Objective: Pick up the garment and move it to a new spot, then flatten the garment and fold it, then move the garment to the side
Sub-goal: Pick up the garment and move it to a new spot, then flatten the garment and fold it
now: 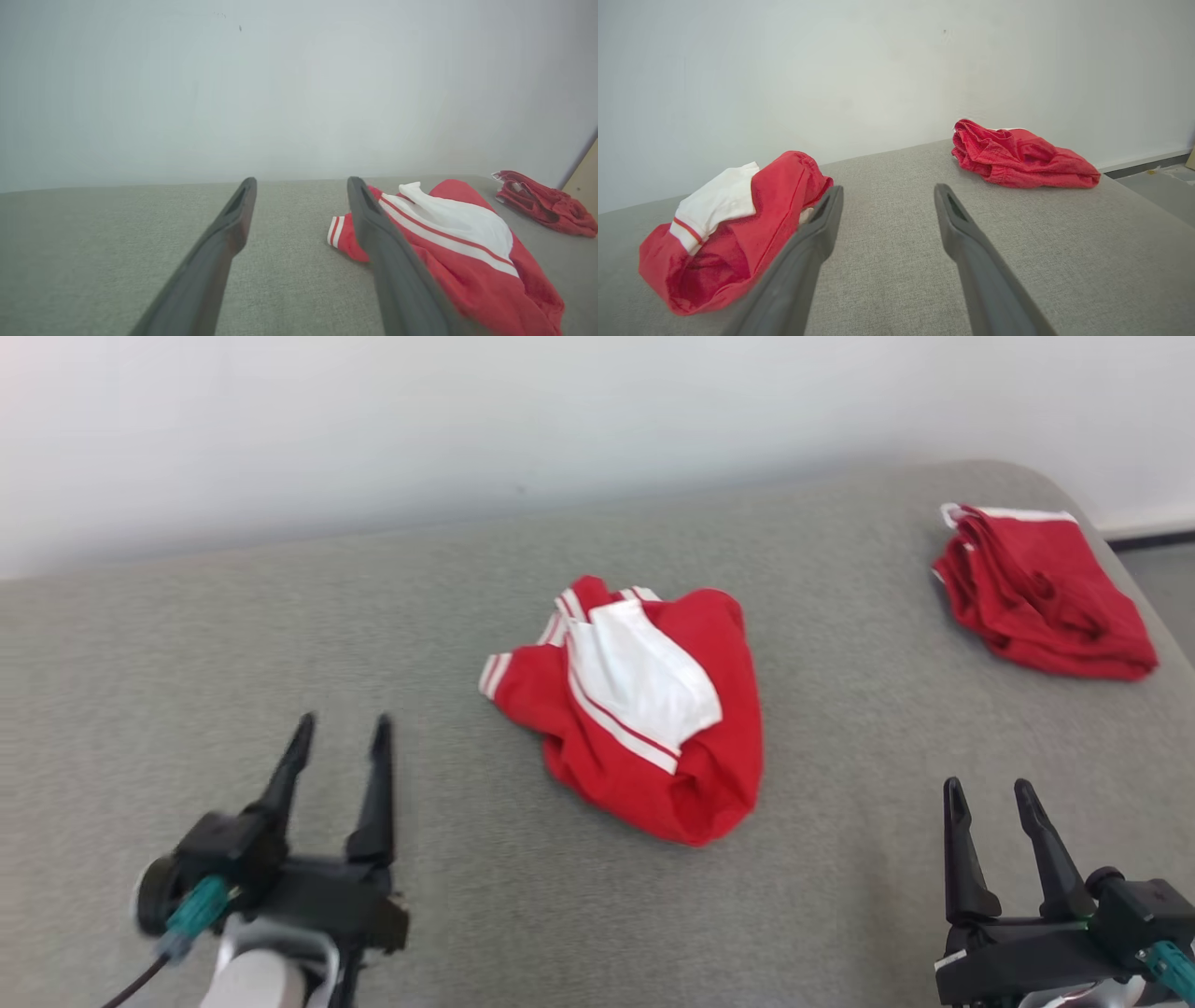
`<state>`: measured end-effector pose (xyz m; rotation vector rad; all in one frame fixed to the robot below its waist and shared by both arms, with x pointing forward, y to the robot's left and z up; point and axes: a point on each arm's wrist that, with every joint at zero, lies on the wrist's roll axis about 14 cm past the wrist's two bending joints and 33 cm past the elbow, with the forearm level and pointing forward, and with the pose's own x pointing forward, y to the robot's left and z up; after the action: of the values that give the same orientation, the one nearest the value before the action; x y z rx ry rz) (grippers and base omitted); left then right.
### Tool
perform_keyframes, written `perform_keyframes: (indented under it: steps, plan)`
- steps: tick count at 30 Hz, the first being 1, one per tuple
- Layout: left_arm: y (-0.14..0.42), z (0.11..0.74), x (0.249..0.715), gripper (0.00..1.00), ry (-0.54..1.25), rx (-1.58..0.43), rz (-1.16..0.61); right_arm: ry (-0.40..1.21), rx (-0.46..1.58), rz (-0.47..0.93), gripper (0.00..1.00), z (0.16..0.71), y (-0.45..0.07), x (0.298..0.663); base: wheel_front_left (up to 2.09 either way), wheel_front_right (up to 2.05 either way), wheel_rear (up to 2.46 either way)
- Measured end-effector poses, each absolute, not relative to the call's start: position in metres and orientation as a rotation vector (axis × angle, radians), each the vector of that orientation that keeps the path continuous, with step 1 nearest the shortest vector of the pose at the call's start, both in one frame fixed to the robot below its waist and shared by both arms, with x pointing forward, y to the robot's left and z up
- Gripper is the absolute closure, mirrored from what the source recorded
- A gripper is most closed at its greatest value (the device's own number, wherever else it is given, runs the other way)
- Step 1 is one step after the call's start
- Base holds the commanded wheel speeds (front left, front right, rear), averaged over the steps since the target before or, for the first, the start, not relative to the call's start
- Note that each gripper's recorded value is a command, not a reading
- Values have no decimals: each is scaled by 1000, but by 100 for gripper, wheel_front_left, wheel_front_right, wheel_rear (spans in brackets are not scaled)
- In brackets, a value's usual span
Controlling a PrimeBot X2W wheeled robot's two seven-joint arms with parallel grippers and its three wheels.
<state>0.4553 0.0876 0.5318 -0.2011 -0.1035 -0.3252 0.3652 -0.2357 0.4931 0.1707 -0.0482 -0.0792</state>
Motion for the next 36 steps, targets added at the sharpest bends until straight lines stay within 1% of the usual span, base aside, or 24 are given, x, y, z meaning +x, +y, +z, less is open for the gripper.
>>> perform_keyframes:
  steps: [4, 8, 17, 24, 36]
  plan:
    - [130, 533, 435, 0, -120, -185, -224, -70, 171, -26, 0, 501, -221, 373, 0, 0, 0]
    - [155, 532, 409, 0, -130, -141, -174, -69, 174, 12, 0, 503, -209, 374, 0, 0, 0]
    - [178, 521, 366, 0, -109, -153, -111, -52, 181, 62, 0, 501, -191, 371, 0, 0, 0]
    - [187, 512, 354, 0, -90, -159, -73, -32, 188, 78, 0, 496, -184, 369, 0, 0, 0]
    - [187, 510, 355, 0, -92, -162, -59, -5, 194, 79, 0, 488, -183, 368, 0, 0, 0]
